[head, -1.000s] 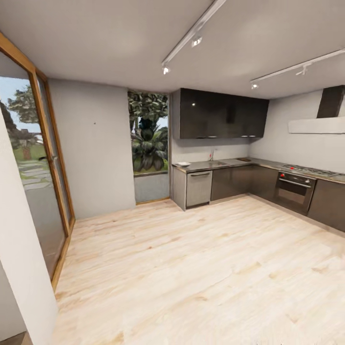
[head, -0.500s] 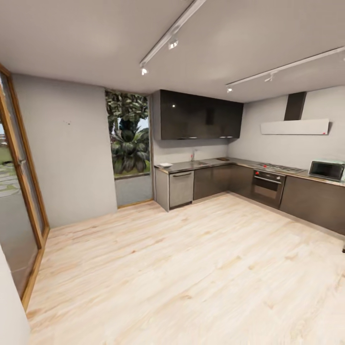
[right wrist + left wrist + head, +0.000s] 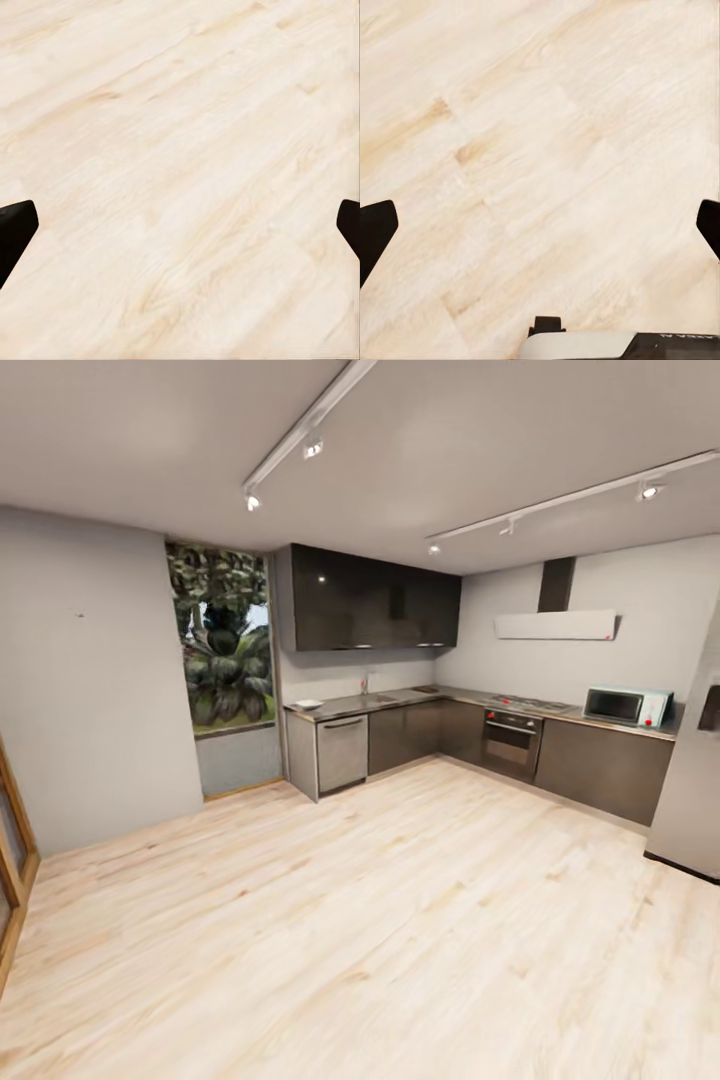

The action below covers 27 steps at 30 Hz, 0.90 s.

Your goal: In the kitchen, take the Vidalia onion out of the sink, dice it on the chopping board with the paring knife, put the diced onion into the bowl on the countertop, then place both the paring knife and the chopping board into the sink.

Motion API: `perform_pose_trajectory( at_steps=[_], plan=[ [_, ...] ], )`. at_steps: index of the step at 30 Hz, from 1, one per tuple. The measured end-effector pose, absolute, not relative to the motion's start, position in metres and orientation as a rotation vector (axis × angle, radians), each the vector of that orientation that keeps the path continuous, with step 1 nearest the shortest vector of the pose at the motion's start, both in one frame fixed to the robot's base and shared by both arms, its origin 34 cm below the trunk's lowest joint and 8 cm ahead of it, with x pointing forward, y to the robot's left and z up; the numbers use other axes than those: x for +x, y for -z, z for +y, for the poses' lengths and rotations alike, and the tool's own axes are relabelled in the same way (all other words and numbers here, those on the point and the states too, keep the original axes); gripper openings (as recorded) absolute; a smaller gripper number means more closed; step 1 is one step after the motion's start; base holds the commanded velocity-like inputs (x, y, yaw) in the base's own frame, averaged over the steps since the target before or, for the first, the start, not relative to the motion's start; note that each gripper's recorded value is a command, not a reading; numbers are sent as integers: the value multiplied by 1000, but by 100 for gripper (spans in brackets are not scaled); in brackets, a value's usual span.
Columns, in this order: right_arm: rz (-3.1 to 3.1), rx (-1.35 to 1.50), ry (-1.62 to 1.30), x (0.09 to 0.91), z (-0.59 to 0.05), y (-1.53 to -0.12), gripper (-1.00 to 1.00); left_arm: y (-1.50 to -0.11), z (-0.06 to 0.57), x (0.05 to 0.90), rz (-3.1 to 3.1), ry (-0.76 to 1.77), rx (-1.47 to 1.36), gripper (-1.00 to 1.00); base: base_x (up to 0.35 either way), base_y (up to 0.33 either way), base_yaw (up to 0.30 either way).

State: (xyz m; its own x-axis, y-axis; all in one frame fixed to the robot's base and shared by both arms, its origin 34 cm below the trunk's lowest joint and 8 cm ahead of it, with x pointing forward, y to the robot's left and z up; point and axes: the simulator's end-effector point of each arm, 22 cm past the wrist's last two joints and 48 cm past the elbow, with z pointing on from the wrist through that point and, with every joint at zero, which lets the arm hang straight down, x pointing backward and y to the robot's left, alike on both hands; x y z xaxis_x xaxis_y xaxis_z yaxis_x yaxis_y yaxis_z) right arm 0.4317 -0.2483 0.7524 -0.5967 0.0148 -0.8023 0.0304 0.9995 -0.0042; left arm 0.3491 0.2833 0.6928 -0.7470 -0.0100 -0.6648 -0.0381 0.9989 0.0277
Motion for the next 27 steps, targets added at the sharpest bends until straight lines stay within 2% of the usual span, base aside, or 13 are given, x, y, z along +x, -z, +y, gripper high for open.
perform_pose_trajectory(
  at_steps=[8,27],
  plan=[
    [2216,31,22,430,-248,-751,100,-691,284,347,2421,-52,-34,100,102,60,-253],
    [2235,31,22,425,-248,-745,100,-687,284,341,2439,-54,-36,100,278,163,-237]
  ],
)
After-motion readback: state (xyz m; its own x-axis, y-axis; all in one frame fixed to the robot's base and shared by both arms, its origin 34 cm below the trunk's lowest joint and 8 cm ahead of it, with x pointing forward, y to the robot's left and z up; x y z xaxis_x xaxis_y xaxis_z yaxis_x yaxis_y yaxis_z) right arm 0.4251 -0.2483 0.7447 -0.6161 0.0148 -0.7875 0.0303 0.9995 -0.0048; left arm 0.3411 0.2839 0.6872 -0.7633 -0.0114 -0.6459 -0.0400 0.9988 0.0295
